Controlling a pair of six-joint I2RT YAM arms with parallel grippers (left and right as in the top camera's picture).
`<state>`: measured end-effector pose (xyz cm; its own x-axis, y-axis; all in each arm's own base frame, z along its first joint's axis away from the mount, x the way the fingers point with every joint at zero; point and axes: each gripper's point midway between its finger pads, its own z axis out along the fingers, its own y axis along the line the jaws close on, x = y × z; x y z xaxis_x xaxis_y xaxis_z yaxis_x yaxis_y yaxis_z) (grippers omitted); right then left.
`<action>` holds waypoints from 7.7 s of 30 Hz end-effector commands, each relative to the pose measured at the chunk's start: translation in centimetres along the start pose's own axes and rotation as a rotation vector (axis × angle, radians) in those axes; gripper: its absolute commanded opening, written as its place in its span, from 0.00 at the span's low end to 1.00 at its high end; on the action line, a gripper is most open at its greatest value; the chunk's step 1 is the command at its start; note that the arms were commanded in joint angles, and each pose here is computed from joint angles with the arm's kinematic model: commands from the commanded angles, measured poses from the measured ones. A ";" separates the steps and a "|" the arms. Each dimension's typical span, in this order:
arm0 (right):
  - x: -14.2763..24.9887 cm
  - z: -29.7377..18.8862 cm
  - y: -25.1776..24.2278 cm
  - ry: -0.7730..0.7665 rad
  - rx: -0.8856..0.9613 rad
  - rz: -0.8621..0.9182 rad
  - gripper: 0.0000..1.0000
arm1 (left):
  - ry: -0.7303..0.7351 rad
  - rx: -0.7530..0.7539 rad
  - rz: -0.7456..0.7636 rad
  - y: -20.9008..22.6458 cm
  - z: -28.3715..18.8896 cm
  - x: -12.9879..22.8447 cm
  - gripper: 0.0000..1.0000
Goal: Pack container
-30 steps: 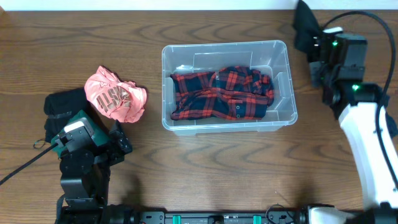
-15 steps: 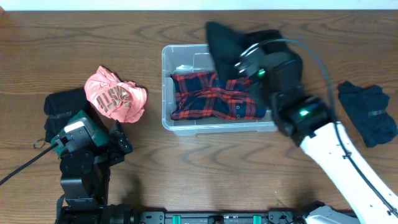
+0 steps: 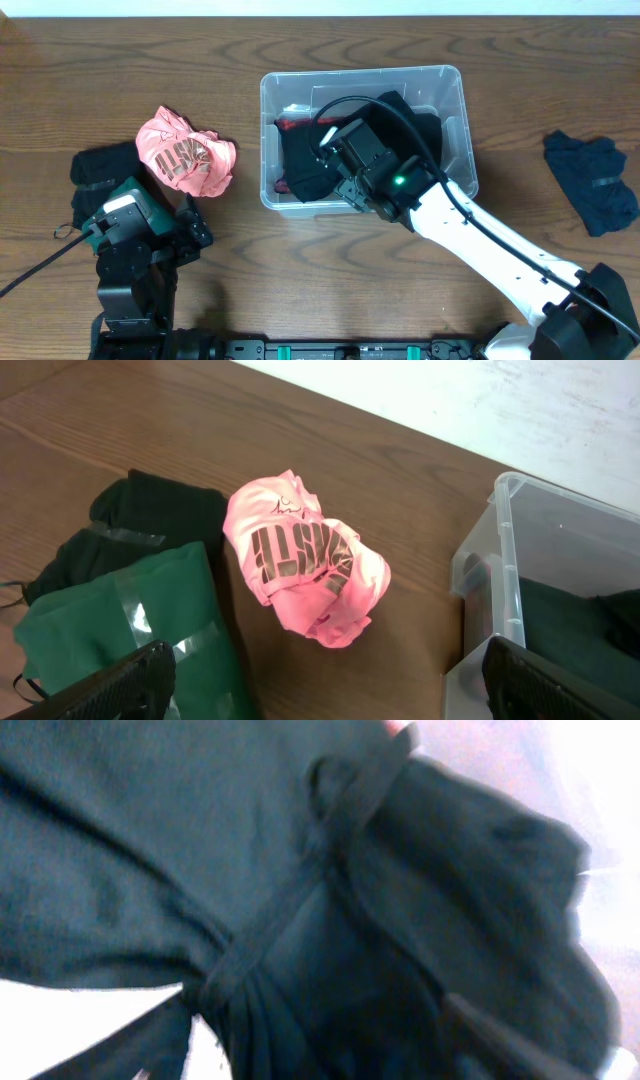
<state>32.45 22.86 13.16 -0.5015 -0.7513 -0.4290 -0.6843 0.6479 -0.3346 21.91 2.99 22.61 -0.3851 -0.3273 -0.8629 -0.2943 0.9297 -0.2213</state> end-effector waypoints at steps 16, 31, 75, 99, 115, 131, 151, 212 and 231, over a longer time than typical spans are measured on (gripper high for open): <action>2.2 -9.0 -10.7 -0.203 -0.072 0.341 0.11 | -0.011 0.005 -0.010 -0.1 -0.3 -0.5 0.98; 9.6 2.9 -3.3 0.341 -0.264 0.277 0.01 | -0.011 0.004 -0.010 -0.1 -0.3 -0.5 0.98; 11.0 0.3 -6.9 0.435 -0.102 0.656 0.08 | -0.007 0.004 -0.010 -0.1 -0.3 -0.4 0.98; 20.6 -7.1 -27.2 0.333 0.545 0.937 0.98 | -0.007 0.004 -0.010 -0.1 -0.3 -0.4 0.98; 37.0 1.2 -26.2 0.756 0.388 1.119 0.98 | 0.010 -0.002 -0.007 0.1 -0.3 0.0 0.98; 38.4 3.3 -25.7 0.791 0.362 1.172 0.01 | 0.009 -0.002 -0.007 0.1 -0.3 0.0 0.98; 1.7 -12.8 -19.7 -0.156 0.192 0.574 0.01 | 0.010 -0.002 -0.007 0.1 -0.3 0.0 0.98; -9.6 7.5 -1.5 -0.053 -0.137 0.414 0.23 | 0.009 -0.003 -0.007 0.1 -0.3 0.0 0.98; 4.2 -7.4 -18.4 0.081 0.102 0.711 0.76 | 0.460 -0.209 -0.048 1.2 7.4 -4.9 0.98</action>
<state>39.24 8.40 25.45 -0.8083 -0.1786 -0.5610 -0.1615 0.9836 -0.0804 27.08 6.74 23.43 -0.6588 -0.4303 -0.6171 -0.4972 0.8646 -0.0722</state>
